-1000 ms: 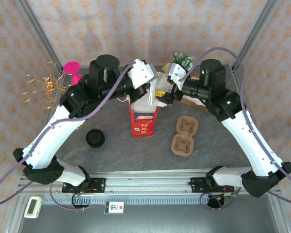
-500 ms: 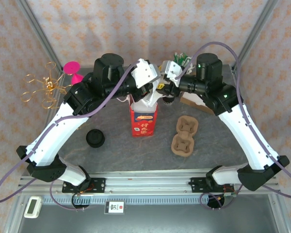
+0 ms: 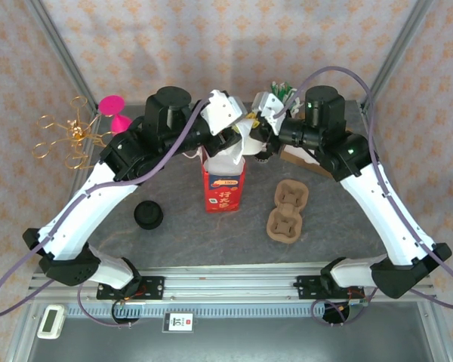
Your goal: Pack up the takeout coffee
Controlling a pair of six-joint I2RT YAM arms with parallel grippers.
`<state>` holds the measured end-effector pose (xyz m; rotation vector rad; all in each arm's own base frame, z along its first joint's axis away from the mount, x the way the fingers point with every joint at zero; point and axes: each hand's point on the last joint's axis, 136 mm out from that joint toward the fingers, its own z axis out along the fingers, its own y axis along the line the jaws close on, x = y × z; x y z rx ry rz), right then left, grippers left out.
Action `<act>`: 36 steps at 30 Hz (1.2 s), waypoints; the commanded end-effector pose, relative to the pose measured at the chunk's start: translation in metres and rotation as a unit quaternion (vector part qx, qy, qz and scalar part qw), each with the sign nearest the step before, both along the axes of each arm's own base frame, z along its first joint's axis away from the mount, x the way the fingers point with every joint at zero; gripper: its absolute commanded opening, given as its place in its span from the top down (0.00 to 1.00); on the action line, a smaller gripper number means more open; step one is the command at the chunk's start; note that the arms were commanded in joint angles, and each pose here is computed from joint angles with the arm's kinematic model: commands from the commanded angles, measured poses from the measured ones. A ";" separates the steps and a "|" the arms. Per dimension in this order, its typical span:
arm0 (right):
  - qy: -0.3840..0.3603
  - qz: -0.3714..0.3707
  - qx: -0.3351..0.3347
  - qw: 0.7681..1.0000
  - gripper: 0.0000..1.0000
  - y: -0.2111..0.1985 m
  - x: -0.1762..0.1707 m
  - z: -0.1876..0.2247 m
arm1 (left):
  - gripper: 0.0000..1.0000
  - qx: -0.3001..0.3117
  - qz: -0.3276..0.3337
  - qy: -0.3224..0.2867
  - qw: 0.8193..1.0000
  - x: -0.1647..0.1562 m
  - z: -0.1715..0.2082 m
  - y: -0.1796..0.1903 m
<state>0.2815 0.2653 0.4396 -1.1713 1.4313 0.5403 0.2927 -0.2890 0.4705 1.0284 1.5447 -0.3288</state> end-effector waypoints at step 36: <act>0.271 -0.494 0.173 0.808 1.00 0.036 0.062 -0.081 | 0.43 -0.354 0.374 0.322 0.794 0.022 -0.154 0.131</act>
